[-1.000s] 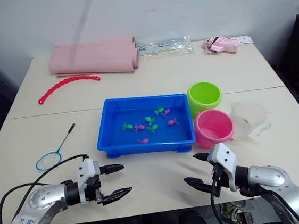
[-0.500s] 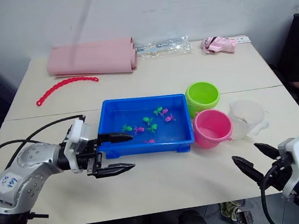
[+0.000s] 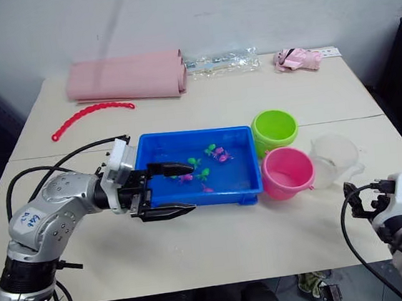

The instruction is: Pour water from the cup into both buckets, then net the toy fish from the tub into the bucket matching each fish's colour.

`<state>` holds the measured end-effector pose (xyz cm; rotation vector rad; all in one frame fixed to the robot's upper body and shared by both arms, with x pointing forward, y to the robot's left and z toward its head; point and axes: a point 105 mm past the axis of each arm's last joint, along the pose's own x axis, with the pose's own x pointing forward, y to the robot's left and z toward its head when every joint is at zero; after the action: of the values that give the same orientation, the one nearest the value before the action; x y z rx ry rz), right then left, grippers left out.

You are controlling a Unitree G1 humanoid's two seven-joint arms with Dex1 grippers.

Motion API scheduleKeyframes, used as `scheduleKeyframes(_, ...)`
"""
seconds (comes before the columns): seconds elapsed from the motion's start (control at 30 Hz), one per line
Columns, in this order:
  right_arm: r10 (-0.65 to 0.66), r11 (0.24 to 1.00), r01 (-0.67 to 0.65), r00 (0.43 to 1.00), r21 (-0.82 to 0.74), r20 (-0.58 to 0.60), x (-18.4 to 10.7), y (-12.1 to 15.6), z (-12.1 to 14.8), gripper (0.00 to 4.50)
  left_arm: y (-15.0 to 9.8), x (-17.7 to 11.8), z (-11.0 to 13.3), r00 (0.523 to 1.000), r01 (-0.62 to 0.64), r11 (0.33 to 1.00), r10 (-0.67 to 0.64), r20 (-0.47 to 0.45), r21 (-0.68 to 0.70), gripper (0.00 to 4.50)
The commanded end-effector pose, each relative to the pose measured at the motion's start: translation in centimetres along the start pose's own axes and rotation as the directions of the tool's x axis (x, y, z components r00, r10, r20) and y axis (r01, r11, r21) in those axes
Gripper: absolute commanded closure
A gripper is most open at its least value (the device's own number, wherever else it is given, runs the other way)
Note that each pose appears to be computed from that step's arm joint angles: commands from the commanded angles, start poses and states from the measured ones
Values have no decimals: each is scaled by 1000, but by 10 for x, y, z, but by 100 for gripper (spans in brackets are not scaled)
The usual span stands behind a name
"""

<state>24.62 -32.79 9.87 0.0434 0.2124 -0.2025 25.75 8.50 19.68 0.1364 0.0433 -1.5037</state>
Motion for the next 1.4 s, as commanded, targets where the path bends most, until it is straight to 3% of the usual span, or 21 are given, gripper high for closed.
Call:
scheduleKeyframes(0.03,-46,999,47,997,-25,58,8,-5,11,0,-1,3,8,1000,0,999,0,11,36,6)
scheduleKeyframes(0.2,-129,992,130,988,3,82,19,-15,14,0,-1,3,11,1000,-4,999,3,12,39,6)
scheduleKeyframes(0.7,-178,984,175,974,30,141,41,-12,26,0,0,1,15,999,-34,998,34,2,62,6)
scheduleKeyframes(1.07,-129,992,124,978,39,166,69,6,25,0,5,-6,25,998,-64,996,63,13,65,6)
scheduleKeyframes(1.4,-141,989,145,972,-6,186,73,-6,26,0,5,-8,26,996,-89,994,88,12,68,6)
